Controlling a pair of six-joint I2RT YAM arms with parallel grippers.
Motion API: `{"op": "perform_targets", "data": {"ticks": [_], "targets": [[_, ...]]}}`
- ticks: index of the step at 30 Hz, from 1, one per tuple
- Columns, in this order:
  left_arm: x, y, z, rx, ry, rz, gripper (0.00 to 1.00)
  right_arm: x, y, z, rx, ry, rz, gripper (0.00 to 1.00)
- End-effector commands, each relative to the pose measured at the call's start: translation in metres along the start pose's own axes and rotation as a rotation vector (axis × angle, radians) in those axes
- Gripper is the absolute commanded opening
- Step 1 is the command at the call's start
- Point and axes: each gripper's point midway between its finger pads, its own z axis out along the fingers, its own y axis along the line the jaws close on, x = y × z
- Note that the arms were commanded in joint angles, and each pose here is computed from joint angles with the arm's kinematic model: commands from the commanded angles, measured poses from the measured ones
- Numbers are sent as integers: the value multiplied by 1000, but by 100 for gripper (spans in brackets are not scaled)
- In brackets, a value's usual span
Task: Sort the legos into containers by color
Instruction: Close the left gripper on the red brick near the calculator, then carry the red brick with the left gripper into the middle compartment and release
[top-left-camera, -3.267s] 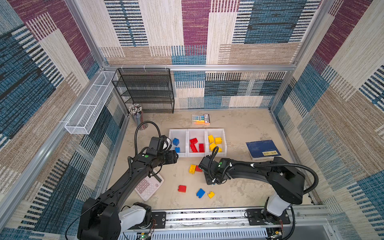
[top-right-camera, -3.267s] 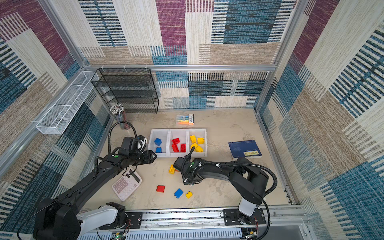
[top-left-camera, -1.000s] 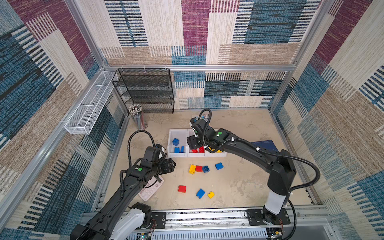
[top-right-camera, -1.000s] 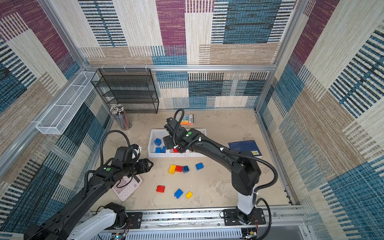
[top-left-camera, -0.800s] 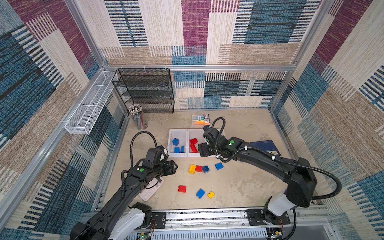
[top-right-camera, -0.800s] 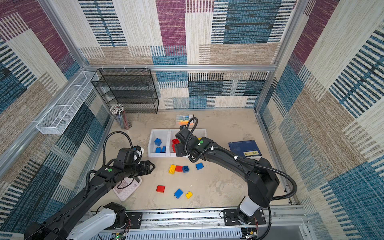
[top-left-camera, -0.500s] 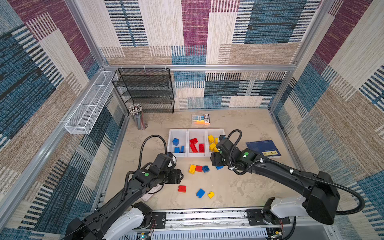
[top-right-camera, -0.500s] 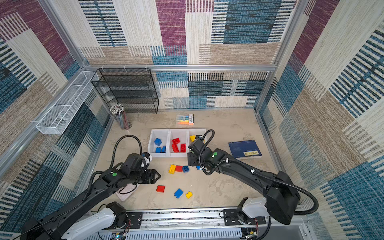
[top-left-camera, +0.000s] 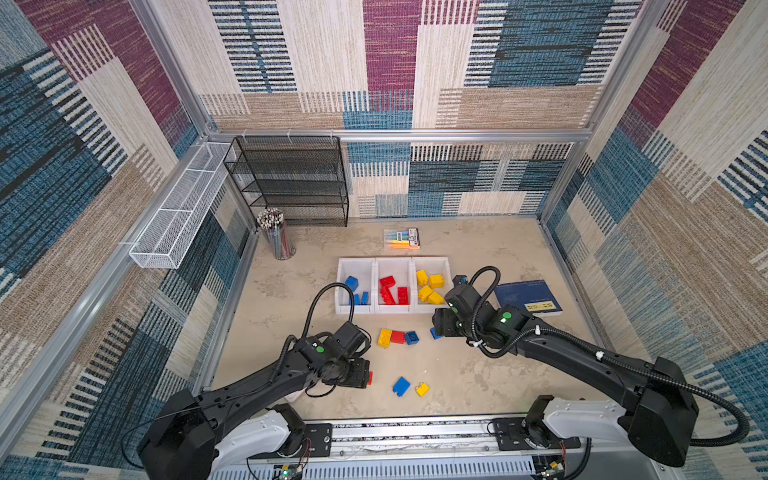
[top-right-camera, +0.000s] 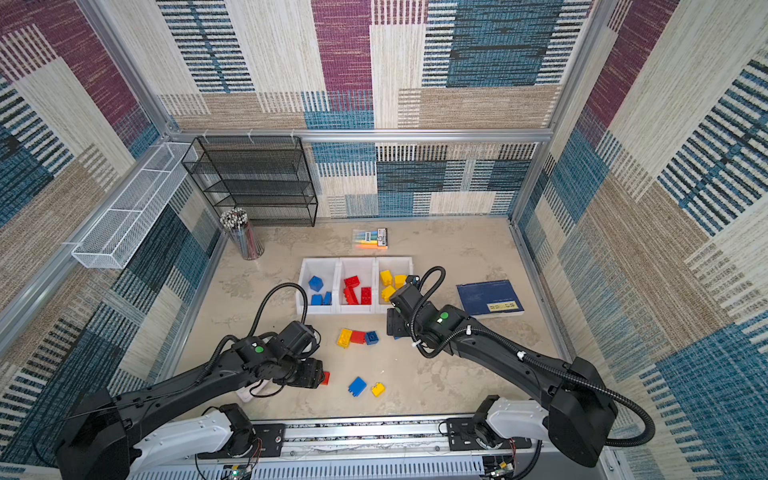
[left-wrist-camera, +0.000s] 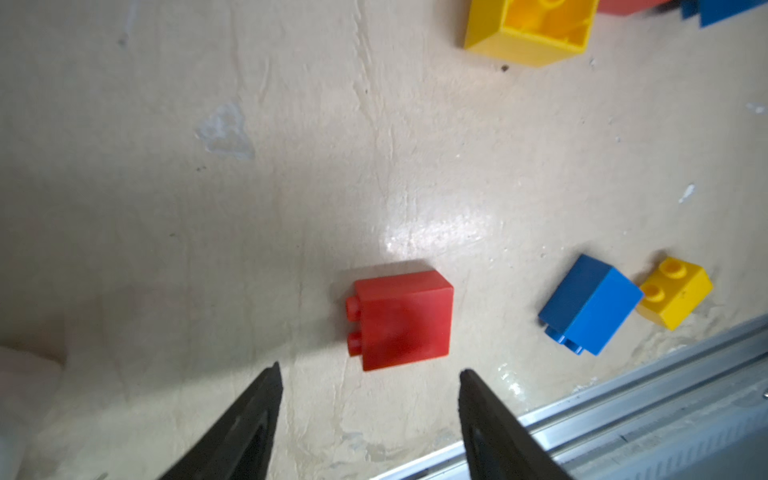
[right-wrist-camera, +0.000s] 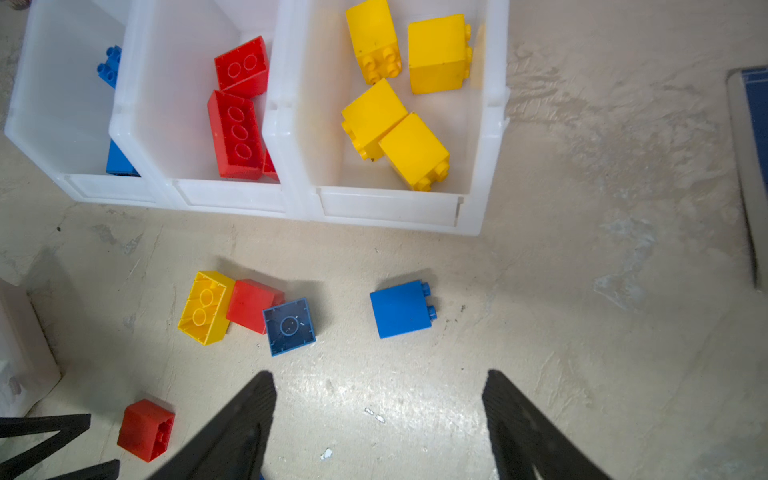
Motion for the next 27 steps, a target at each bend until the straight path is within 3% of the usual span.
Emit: {"op": "perform_targets", "data": {"ticks": [1, 11, 19, 23, 27], "targets": [[-7, -9, 3, 4, -4, 24, 70, -4, 4, -3, -24, -22, 25, 81], [-3, -15, 23, -55, 70, 89, 65, 2, -5, -6, -17, -26, 47, 81], [0, -19, 35, -84, 106, 124, 48, 4, -10, -10, -11, -33, 59, 81], [-6, -26, 31, -61, 84, 135, 44, 6, -13, -11, -3, -31, 63, 81], [-33, -50, 11, -8, 11, 187, 44, 4, -14, -15, 2, -40, 66, 81]]}}
